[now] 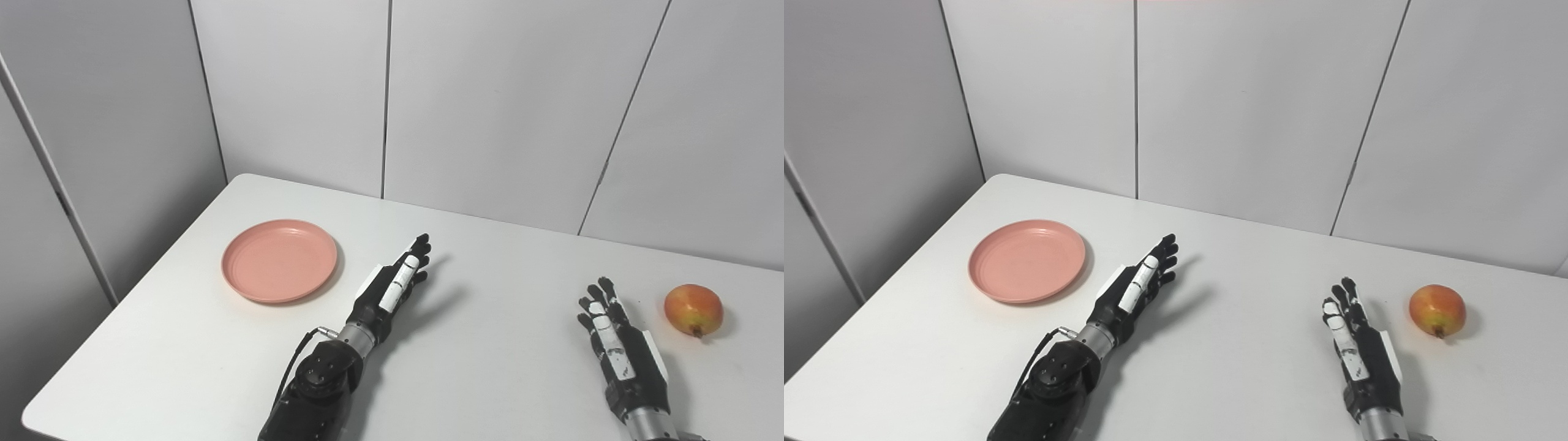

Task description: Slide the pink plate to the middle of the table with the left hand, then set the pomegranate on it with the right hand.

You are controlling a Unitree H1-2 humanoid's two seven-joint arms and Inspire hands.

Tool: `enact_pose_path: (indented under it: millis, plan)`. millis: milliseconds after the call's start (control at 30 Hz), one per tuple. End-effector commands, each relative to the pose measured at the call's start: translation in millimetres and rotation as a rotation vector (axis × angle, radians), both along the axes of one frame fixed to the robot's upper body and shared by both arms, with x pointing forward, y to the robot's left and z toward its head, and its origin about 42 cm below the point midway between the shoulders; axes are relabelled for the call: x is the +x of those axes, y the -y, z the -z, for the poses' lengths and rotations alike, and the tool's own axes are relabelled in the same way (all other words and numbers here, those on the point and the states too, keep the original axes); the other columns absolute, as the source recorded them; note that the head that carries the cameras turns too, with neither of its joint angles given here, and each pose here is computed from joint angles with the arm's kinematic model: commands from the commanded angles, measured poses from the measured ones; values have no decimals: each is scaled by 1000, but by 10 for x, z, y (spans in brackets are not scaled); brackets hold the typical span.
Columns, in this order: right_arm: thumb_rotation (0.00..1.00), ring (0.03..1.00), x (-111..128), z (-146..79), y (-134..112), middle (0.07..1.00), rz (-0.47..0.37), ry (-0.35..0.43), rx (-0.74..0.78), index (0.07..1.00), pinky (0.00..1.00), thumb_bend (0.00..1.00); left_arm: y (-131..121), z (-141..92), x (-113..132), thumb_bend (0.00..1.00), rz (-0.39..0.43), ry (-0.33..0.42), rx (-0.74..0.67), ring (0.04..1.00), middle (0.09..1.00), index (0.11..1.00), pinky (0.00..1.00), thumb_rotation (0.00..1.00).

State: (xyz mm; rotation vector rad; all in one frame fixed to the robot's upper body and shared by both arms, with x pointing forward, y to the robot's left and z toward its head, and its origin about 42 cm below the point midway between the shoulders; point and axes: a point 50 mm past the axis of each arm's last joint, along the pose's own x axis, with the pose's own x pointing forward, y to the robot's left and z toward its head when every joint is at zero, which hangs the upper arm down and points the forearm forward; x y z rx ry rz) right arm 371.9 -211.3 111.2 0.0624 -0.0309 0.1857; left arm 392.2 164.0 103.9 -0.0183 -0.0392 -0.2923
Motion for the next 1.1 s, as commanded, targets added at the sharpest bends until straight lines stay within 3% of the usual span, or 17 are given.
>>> enact_pose_path:
  millis: [0,233,333,500,700,1067]
  plan:
    - [762,963,73,-150,59,985,-3,90,-13,1000,1000,546,96,126,-80,517,-14,13,-7,986,998,996,952,1000]
    - [735,959,67,-140,64,983,5,97,0,1000,1000,516,49,151,-95,547,-139,101,60,939,953,949,902,1000]
    - [749,958,75,-134,53,983,9,103,-5,1000,1000,514,-8,133,-74,501,-137,153,43,975,984,982,948,1000]
    - [757,957,98,-112,43,982,10,106,-10,1000,1000,511,-98,84,-46,482,-212,258,114,996,1000,997,976,1000]
    - [773,970,139,-100,18,990,7,115,-8,1000,1000,497,-264,-21,37,542,-281,260,97,1000,1000,1000,990,1000]
    - [769,979,171,-83,-24,998,5,117,5,1000,1000,484,-505,-253,159,603,-326,253,42,981,984,986,1000,1000]
